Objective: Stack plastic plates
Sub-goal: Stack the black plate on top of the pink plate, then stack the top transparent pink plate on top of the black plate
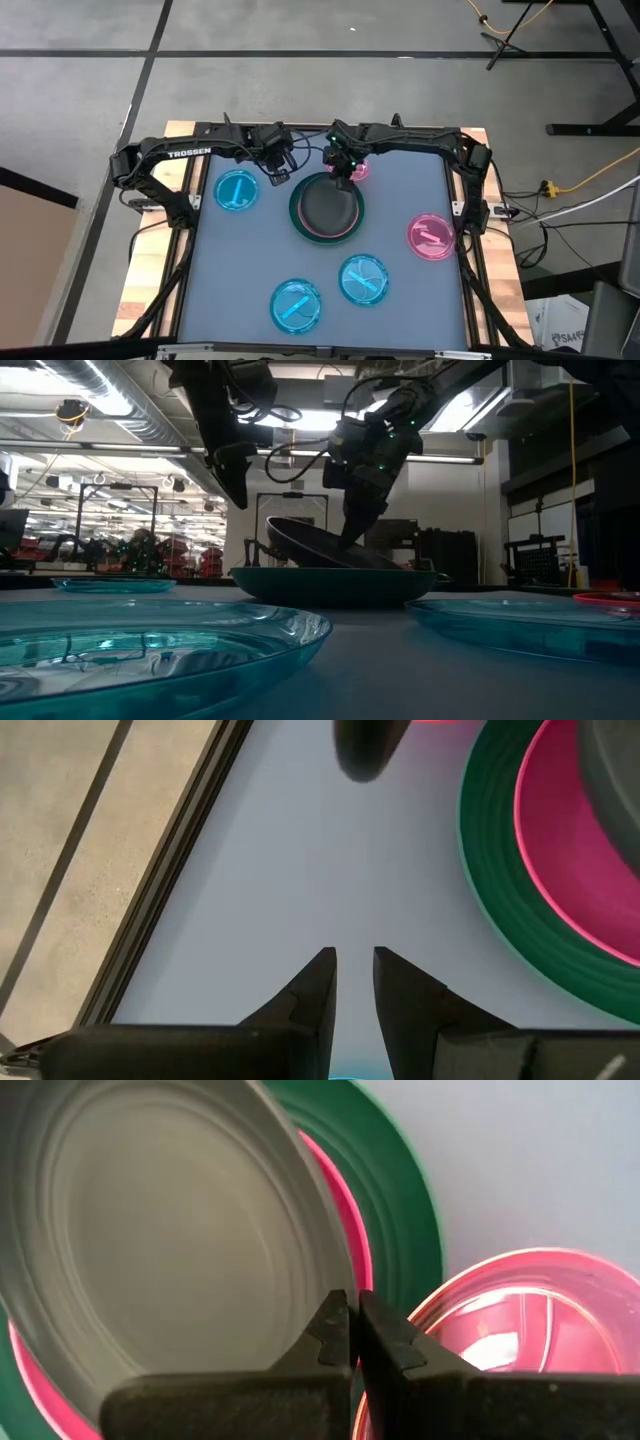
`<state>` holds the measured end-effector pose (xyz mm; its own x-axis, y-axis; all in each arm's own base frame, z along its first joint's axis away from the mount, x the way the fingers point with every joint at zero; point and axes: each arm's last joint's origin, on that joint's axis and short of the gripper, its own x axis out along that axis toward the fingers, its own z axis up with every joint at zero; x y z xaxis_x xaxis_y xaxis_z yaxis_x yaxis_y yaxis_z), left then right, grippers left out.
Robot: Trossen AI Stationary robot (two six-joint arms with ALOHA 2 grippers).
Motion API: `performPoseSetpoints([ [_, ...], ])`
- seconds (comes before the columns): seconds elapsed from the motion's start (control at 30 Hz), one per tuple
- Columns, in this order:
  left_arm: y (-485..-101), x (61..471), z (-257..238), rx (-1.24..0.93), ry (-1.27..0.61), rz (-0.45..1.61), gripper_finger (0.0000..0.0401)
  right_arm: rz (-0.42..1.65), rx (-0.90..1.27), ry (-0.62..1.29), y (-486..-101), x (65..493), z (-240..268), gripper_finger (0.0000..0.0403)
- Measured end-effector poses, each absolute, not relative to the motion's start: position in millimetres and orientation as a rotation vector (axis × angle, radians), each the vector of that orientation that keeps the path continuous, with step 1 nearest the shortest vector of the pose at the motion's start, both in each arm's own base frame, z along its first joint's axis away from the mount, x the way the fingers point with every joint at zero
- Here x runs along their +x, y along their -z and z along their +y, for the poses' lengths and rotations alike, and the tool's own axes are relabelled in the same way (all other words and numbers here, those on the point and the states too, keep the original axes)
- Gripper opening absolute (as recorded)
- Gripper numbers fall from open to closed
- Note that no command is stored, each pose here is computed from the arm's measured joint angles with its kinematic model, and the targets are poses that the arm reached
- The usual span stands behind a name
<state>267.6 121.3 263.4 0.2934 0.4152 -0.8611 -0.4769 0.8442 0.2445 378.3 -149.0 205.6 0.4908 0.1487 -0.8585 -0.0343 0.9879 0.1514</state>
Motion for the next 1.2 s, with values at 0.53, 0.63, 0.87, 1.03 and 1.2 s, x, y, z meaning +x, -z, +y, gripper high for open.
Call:
performPoseSetpoints([
  [0.53, -263, 268, 121, -0.063, -0.595, 1.126, 0.0063, 1.049, 0.117, -0.111, -206, 379, -149, 0.0050],
  [0.63, -263, 268, 121, -0.063, -0.595, 1.126, 0.0063, 1.048, 0.117, -0.111, -206, 379, -149, 0.0064],
  [0.87, -263, 268, 121, -0.064, -0.595, 1.126, 0.0063, 1.048, 0.117, -0.111, -206, 379, -149, 0.0071],
  [1.03, -263, 268, 121, -0.064, -0.595, 1.125, 0.0063, 1.053, 0.118, -0.112, -207, 377, -149, 0.0072],
  [1.2, -263, 268, 121, -0.066, -0.597, 1.125, 0.0063, 1.040, 0.063, -0.137, -220, 375, -148, 0.0072],
])
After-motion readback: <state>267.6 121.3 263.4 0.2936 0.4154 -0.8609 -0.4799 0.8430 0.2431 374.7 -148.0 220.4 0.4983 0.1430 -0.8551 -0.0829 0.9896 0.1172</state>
